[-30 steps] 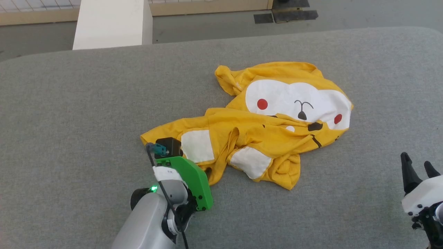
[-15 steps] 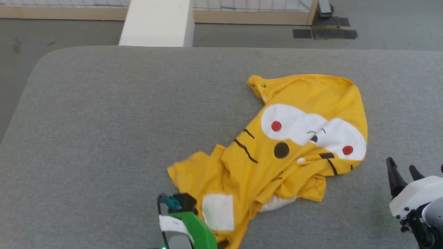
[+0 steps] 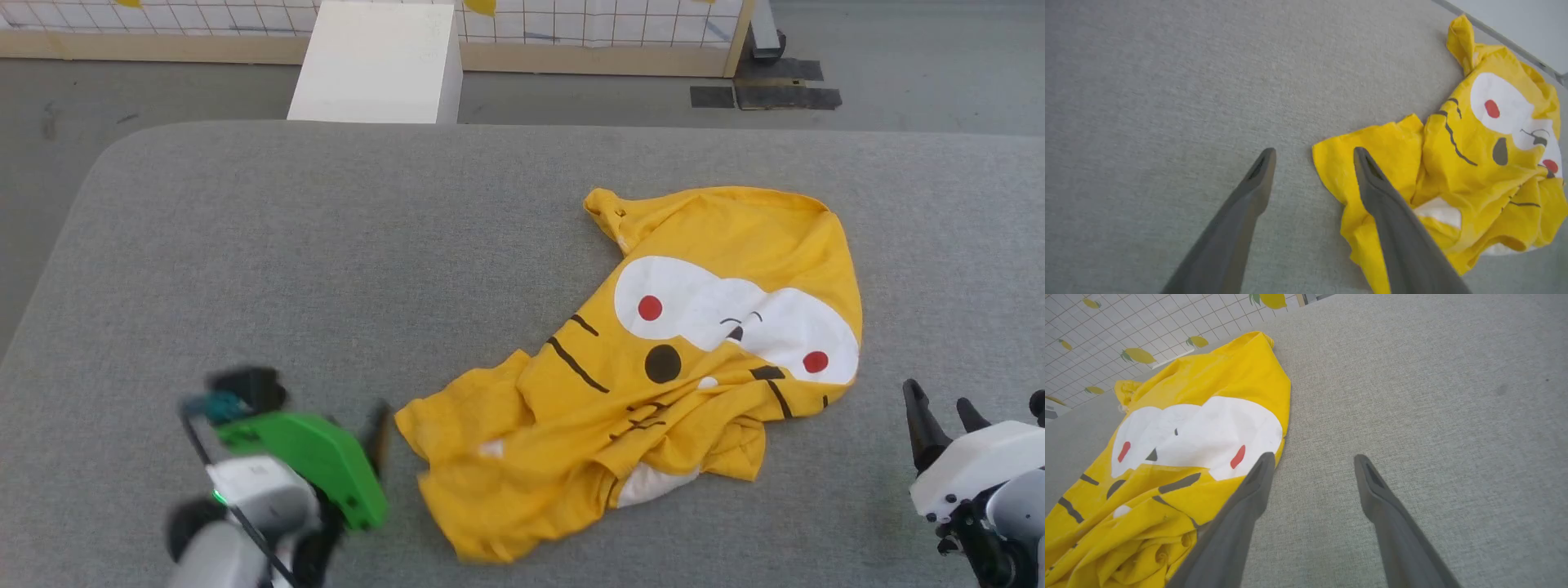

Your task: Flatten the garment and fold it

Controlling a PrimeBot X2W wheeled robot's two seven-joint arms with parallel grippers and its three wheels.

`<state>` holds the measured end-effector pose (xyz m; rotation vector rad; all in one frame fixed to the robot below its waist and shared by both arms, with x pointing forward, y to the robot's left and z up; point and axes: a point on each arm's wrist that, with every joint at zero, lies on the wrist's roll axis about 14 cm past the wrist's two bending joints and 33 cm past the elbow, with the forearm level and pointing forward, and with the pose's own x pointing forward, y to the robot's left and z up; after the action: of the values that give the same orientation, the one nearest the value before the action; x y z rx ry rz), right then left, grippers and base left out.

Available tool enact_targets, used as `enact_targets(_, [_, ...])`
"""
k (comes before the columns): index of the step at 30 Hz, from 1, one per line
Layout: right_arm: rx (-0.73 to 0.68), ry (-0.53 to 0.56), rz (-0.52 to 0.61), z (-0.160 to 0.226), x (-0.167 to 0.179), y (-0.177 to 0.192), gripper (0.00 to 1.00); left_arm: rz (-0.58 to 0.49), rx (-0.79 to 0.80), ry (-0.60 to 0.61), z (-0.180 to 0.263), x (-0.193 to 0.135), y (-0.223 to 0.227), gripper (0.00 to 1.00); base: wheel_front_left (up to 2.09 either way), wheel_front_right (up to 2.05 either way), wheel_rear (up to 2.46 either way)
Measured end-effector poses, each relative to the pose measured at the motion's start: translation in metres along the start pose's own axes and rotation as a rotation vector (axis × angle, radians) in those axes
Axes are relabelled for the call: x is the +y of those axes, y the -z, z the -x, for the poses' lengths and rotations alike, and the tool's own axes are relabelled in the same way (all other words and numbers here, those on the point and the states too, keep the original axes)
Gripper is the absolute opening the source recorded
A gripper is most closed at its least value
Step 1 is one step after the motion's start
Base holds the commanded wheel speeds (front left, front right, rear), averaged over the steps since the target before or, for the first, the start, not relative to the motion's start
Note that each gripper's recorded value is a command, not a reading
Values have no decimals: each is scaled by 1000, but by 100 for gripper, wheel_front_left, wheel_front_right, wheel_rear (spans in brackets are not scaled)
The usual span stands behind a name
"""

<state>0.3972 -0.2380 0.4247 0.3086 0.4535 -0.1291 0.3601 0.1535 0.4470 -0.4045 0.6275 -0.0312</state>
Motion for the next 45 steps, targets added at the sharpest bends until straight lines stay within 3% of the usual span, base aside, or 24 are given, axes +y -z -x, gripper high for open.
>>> enact_targets(3, [-1, 4, -2, 2, -2, 0, 100, -80, -107, -54, -5, 11, -31, 100, 0, 0, 0])
enact_targets(5, [-2, 10, -3, 2, -4, 0, 100, -120, -82, -52, -13, 9, -28, 100, 0, 0, 0])
enact_targets(9, [-1, 24, -7, 4, -9, 1, 100, -174, 78, -27, -29, 3, 4, 100, 0, 0, 0])
enact_targets(10, [5, 34, -10, 4, -13, 3, 100, -212, 185, -20, -37, 1, 24, 100, 0, 0, 0])
enact_targets(16, [16, 47, -17, 4, -19, 7, 100, -276, 346, 10, -47, -4, 55, 100, 0, 0, 0])
enact_targets(17, [18, 49, -18, 4, -19, 8, 100, -267, 349, 14, -49, -4, 56, 27, 0, 0, 0])
enact_targets(18, [19, 51, -19, 4, -20, 9, 100, -253, 333, 22, -51, -6, 54, 0, 0, 0, 0])
enact_targets(23, [21, 54, -22, 3, -21, 9, 100, -89, 115, 2, -59, -1, 11, 0, 0, 0, 0])
enact_targets(29, [23, 28, -13, -1, -11, 9, 100, 132, -297, -213, -33, 73, -85, 0, 0, 0, 0])
enact_targets(31, [24, 19, -9, -2, -8, 9, 100, 188, -332, -288, -22, 100, -87, 0, 0, 0, 0])
enact_targets(33, [30, 13, -6, -3, -5, 10, 100, 281, -302, -392, -9, 137, -59, 0, 0, 0, 0])
enact_targets(36, [35, 10, -2, -5, -3, 11, 100, 347, -260, -437, -1, 156, -31, 0, 0, 0, 0])
enact_targets(37, [40, 8, 3, -6, -2, 12, 100, 370, -270, -425, -1, 155, -29, 40, 0, 0, 0])
enact_targets(38, [43, 4, 12, -8, 0, 12, 100, 369, -294, -405, 0, 151, -32, 100, 0, 0, 0])
enact_targets(42, [57, -37, 45, -13, 16, 11, 100, 303, -536, -314, 13, 133, -80, 100, 0, 0, 0])
enact_targets(45, [65, -91, 98, -20, 40, 4, 100, 151, -699, -263, 27, 115, -109, 100, 0, 0, 0])
